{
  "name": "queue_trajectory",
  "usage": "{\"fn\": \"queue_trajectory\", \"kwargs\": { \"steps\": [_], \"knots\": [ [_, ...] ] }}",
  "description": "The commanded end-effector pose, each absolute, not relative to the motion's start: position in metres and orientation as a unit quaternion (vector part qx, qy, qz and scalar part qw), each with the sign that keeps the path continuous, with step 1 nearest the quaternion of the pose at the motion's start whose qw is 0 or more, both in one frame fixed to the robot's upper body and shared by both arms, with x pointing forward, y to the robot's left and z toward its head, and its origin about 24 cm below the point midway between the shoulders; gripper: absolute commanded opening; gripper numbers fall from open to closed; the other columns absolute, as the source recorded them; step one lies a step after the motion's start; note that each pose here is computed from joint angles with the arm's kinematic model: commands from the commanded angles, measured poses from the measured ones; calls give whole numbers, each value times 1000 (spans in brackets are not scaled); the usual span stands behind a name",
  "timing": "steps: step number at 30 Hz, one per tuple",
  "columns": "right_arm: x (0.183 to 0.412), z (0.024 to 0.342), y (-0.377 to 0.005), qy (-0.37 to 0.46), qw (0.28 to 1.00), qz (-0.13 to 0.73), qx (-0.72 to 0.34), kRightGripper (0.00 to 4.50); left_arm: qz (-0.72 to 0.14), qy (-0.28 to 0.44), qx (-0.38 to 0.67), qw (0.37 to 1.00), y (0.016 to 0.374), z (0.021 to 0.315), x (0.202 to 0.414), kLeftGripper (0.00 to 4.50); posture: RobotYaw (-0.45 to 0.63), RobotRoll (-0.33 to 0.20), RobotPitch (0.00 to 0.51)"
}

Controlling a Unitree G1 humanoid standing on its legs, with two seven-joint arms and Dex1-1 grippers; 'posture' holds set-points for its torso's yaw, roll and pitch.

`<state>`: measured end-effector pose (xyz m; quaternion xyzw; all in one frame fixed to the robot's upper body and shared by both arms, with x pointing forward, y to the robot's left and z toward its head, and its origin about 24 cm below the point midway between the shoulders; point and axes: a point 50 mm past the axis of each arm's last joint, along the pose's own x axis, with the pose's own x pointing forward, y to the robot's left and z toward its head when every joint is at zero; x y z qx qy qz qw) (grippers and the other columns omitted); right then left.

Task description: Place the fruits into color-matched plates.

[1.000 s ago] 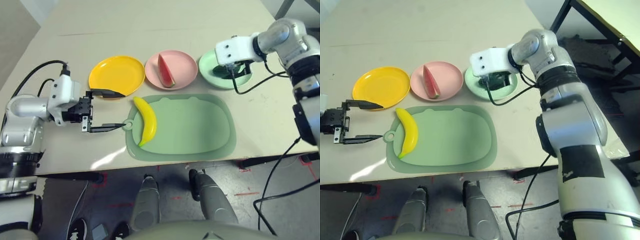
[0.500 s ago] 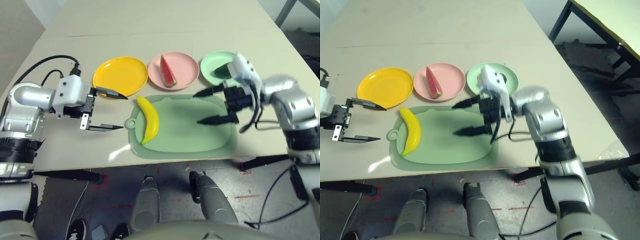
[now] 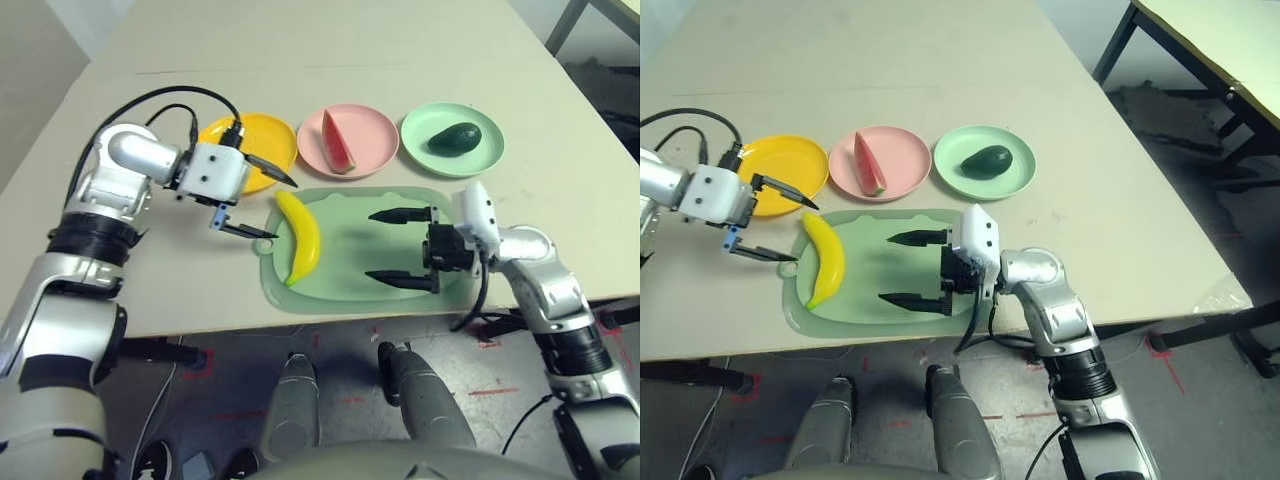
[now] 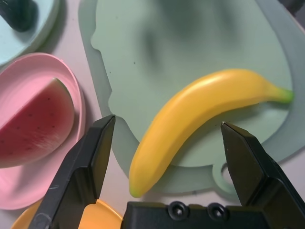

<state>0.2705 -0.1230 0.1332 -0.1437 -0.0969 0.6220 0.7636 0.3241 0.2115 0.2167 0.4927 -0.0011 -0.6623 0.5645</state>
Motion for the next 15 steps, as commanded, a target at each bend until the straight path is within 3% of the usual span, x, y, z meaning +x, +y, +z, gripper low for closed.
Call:
{"fn": "queue_trajectory", "kwargs": {
  "steps": [1, 15],
  "knots": [
    [268, 114, -124, -71, 776, 605, -162, 4475, -674, 17, 495, 549, 209, 210, 326, 4500, -76, 0, 236],
    [253, 111, -122, -76, 815, 564, -106, 4475, -734, 29, 468, 491, 191, 187, 317, 4500, -119, 0, 234]
  ]
}}
